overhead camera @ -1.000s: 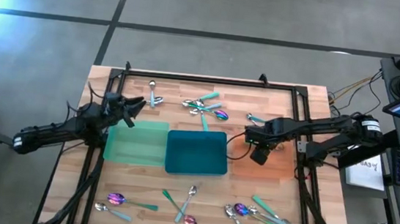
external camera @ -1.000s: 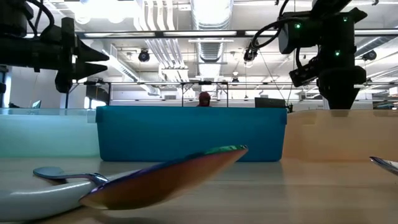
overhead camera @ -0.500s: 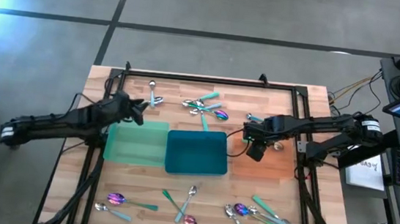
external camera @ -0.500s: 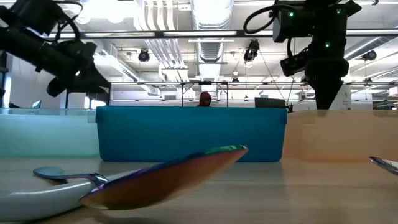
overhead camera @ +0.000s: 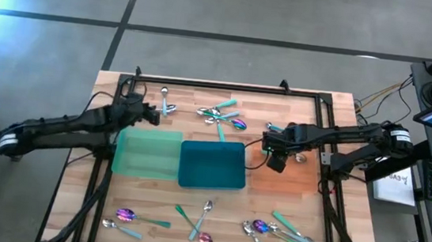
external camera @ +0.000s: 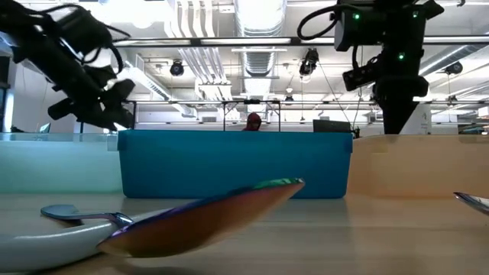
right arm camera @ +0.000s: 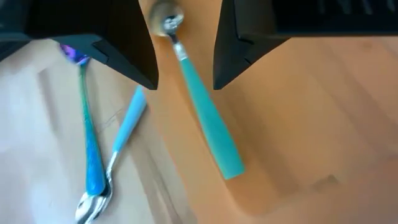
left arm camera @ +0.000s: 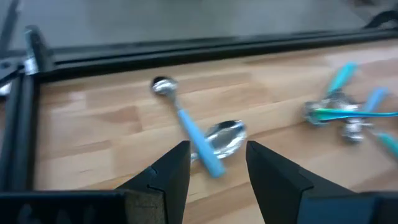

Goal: Sort silverware by color (type)
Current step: Put the blue spoon into the blue bin

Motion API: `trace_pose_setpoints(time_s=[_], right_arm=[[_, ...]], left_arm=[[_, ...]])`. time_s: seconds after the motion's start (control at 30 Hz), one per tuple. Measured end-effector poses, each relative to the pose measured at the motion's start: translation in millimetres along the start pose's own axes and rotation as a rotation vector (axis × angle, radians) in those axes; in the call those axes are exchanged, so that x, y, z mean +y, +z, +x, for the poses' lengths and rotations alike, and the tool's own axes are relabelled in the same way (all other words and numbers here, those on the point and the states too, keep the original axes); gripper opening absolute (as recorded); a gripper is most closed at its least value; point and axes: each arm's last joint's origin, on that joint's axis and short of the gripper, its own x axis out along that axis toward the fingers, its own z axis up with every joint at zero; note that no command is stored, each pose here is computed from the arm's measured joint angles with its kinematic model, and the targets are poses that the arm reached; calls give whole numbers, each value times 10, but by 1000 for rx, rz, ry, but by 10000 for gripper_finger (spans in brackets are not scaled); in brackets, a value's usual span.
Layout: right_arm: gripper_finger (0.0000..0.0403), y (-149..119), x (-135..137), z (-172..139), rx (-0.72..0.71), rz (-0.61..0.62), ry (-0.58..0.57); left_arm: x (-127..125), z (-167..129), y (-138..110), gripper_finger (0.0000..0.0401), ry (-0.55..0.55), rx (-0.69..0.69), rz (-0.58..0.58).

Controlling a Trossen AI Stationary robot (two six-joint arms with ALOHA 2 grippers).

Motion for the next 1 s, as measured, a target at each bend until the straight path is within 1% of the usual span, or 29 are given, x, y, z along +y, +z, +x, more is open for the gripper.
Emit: trace_pose_setpoints(time_s=[0.2, 0.3, 0.4, 0.5, 0.6, 0.77, 0.87, 1.0], right_arm=[[146, 63, -49, -25, -37, -59, -27], [143, 87, -70, -35, -49, -92, -36], [142, 96, -75, -41, -54, -121, -38], [142, 110, -77, -54, -62, -140, -40], [145, 132, -74, -57, -82, -172, -38], [146, 182, -90, -57, -127, -224, -58], [146, 206, -102, -55, -145, -228, -61], [143, 210, -110, -54, -146, -223, -61]], left_arm=[[-19, 212, 125, 141, 56, 115, -19], [-51, 320, 176, 141, 81, 163, 23], [-77, 430, 218, 141, 106, 205, 40], [-91, 542, 249, 141, 135, 236, 43], [-117, 673, 276, 141, 145, 229, 24], [-131, 922, 227, 141, 161, 223, -11], [-118, 1063, 178, 141, 174, 231, -36], [-104, 1235, 118, 141, 155, 246, -62]])
